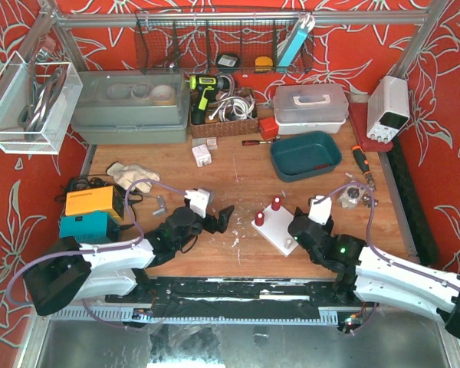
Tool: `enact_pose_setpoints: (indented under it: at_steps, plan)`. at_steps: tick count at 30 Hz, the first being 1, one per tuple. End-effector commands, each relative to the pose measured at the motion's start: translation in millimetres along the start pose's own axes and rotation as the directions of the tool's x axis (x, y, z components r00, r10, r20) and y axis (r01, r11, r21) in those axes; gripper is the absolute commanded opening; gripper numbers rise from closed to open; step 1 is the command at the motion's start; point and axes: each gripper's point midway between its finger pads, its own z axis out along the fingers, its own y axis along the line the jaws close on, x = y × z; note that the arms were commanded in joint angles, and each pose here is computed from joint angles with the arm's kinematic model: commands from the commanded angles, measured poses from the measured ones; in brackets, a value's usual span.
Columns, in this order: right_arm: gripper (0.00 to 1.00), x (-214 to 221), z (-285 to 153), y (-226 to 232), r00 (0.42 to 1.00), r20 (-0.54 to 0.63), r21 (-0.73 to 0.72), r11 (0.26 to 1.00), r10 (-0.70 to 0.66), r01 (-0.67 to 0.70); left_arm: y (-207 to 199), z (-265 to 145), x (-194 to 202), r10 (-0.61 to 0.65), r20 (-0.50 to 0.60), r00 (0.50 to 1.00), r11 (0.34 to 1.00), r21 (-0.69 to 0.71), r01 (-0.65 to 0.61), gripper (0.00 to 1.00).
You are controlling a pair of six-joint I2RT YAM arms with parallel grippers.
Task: Install the large spring
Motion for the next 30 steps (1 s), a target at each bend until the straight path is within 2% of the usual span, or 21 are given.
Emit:
enact_pose_setpoints:
  at_steps: [1, 5, 10, 13, 19, 22, 25, 27, 30]
  plan:
    - [0.67, -23, -16, 11, 0.998, -0.037, -0.07, 0.996, -0.048, 0.046, -12, 1, -5, 0.03, -0.002, 1.0, 0.998, 0.058, -0.03, 1.0]
    - [0.83, -45, -33, 19, 0.993, -0.083, -0.131, 0.988, -0.089, 0.077, -35, 9, -23, -0.02, -0.078, 0.997, 0.993, 0.113, 0.029, 1.0]
    - [0.93, -78, -41, 24, 0.995, -0.079, -0.159, 0.986, -0.056, 0.042, -57, 4, -51, -0.108, -0.119, 0.987, 0.977, 0.174, 0.128, 1.0]
    - [0.99, -91, -30, 23, 0.998, -0.062, -0.136, 0.99, -0.032, 0.024, -57, 3, -59, -0.103, -0.132, 0.986, 0.981, 0.153, 0.123, 1.0]
    - [0.98, -114, 18, 27, 1.0, -0.007, -0.077, 0.997, 0.021, -0.022, -37, 3, -55, -0.053, -0.18, 0.982, 0.998, 0.029, 0.059, 1.0]
    - [0.95, -137, 44, 27, 0.995, 0.053, -0.049, 0.995, 0.089, -0.087, -32, -4, -55, -0.127, -0.169, 0.977, 0.992, 0.006, 0.13, 1.0]
    - [0.9, -145, 68, 32, 0.986, -0.004, -0.049, 0.985, 0.166, -0.166, -33, -20, -52, -0.245, -0.15, 0.958, 0.967, 0.034, 0.253, 1.0]
    - [0.86, -143, 83, 38, 0.977, -0.099, -0.035, 0.981, 0.188, -0.192, -31, -31, -57, -0.309, -0.146, 0.94, 0.948, 0.03, 0.317, 1.0]
    - [0.8, -133, 106, 34, 0.937, -0.268, 0.037, 0.975, 0.223, -0.221, -22, -48, -57, -0.401, -0.203, 0.893, 0.916, -0.073, 0.394, 1.0]
